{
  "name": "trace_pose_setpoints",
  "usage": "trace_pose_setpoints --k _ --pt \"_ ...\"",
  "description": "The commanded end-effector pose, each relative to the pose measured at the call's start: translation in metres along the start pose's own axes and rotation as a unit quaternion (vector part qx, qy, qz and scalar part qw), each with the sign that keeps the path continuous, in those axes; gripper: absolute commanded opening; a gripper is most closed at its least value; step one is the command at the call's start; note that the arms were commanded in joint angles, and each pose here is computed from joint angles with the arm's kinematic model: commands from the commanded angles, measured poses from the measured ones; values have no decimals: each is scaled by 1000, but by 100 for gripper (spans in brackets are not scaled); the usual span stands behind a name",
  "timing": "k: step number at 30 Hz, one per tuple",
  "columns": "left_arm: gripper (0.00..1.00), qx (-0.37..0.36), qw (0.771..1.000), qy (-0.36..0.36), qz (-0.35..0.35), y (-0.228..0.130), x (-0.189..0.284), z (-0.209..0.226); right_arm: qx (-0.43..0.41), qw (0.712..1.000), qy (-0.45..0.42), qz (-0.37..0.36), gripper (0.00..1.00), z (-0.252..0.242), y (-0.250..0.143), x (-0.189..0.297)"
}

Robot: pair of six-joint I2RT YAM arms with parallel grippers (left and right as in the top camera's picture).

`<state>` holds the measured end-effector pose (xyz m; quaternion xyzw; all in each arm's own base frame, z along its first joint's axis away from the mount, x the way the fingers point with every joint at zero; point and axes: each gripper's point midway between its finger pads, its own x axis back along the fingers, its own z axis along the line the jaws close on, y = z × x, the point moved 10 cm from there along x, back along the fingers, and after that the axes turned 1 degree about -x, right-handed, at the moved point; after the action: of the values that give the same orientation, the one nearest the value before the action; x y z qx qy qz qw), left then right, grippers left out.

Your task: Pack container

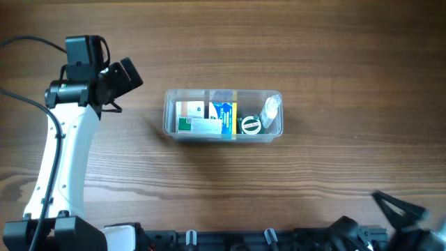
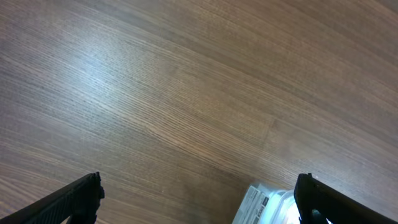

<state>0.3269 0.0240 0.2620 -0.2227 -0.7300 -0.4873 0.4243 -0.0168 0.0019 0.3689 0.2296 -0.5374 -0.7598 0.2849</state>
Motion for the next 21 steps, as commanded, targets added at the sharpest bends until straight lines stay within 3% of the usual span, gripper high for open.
trace_pose_setpoints --k 1,5,11,21 --pt "100 8 1000 1 -8 1 4 2 -32 998 34 41 100 -9 -28 -38" --pt "100 8 1000 1 -8 1 4 2 -78 995 30 47 100 -29 -65 -87" --pt "100 8 1000 1 -8 1 4 2 -71 997 19 6 100 -55 -108 -131" --pt "100 8 1000 1 -8 1 4 2 -71 997 1 28 100 -71 -145 -145"
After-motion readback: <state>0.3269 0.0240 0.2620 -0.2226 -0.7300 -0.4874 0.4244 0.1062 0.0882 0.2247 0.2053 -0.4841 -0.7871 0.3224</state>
